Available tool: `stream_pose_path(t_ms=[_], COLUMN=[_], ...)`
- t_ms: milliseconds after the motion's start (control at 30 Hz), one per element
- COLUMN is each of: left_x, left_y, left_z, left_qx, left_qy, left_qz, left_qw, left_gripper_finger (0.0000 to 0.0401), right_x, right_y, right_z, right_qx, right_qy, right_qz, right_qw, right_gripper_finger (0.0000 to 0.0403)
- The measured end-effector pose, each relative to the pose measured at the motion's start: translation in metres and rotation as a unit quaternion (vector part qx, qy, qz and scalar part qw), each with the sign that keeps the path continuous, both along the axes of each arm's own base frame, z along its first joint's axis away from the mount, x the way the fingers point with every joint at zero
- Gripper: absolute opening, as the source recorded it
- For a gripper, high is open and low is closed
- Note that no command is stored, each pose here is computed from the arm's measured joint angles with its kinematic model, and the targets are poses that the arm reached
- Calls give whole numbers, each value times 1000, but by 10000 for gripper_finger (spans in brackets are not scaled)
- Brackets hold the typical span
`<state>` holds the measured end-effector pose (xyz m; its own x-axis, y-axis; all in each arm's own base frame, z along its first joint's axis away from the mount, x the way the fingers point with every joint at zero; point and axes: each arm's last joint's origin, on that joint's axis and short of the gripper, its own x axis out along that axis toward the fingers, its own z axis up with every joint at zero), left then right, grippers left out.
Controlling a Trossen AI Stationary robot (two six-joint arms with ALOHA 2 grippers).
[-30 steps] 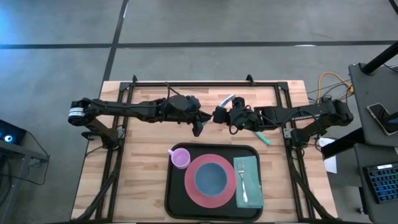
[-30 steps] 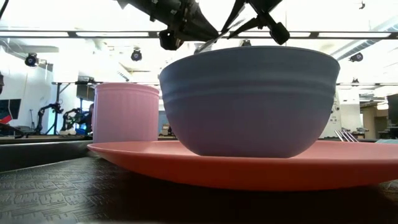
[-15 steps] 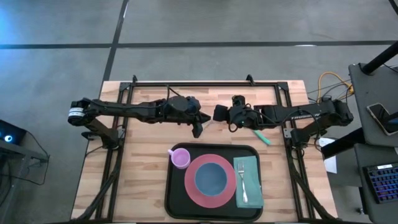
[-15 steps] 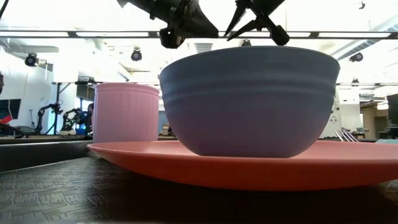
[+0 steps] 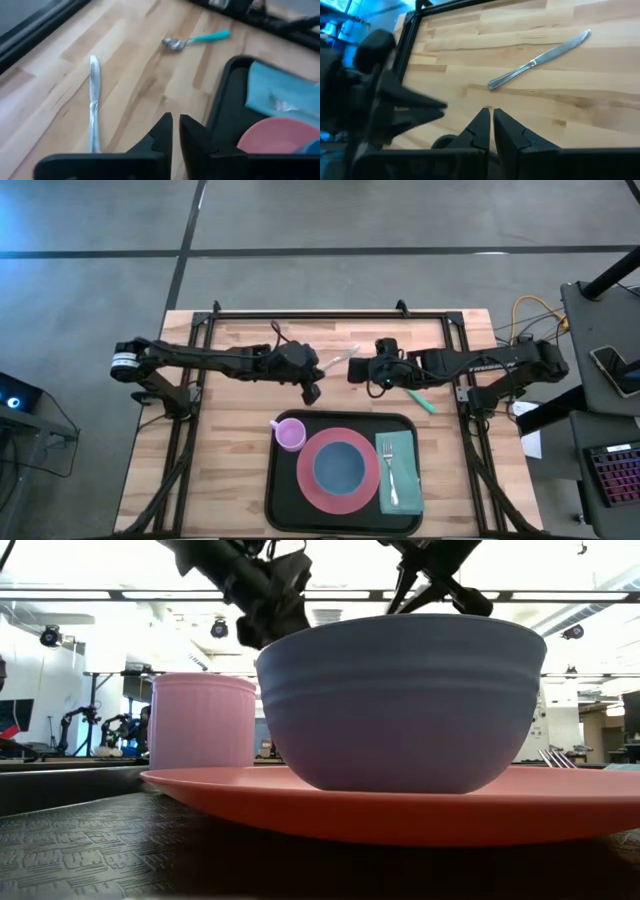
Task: Set up tray
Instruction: Put the silver knife to the right of the silver fork on the blue napkin on the black tray
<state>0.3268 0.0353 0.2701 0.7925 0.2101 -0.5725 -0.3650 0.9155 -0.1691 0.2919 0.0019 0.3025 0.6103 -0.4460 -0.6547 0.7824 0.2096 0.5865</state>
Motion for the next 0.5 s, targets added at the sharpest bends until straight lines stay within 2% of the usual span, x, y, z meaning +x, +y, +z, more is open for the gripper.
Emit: stream_pose_path(t_ms=[133,333,433,500], left_x=[-4,-8,-2,5], left_y=[9,34,48,55], left_z=[-10,-23,-37,-50], left_qx=[4,-5,-27,-22], left_qy=[14,31,51,75], left_qz=[10,42,41,38], left_qw=[1000,999,997,996], left_gripper_finger=[63,148,175,186], right_x=[-4,-16,-22,-23], right_y=[4,13,17,20], right_z=[7,16,15,13], right_qx=[-5,-4,3,7], right_qy=[-3,-8,5,15], right_qz=[19,34,33,35], right_qw=[1000,999,999,999], right_gripper_finger=[43,117,154,175])
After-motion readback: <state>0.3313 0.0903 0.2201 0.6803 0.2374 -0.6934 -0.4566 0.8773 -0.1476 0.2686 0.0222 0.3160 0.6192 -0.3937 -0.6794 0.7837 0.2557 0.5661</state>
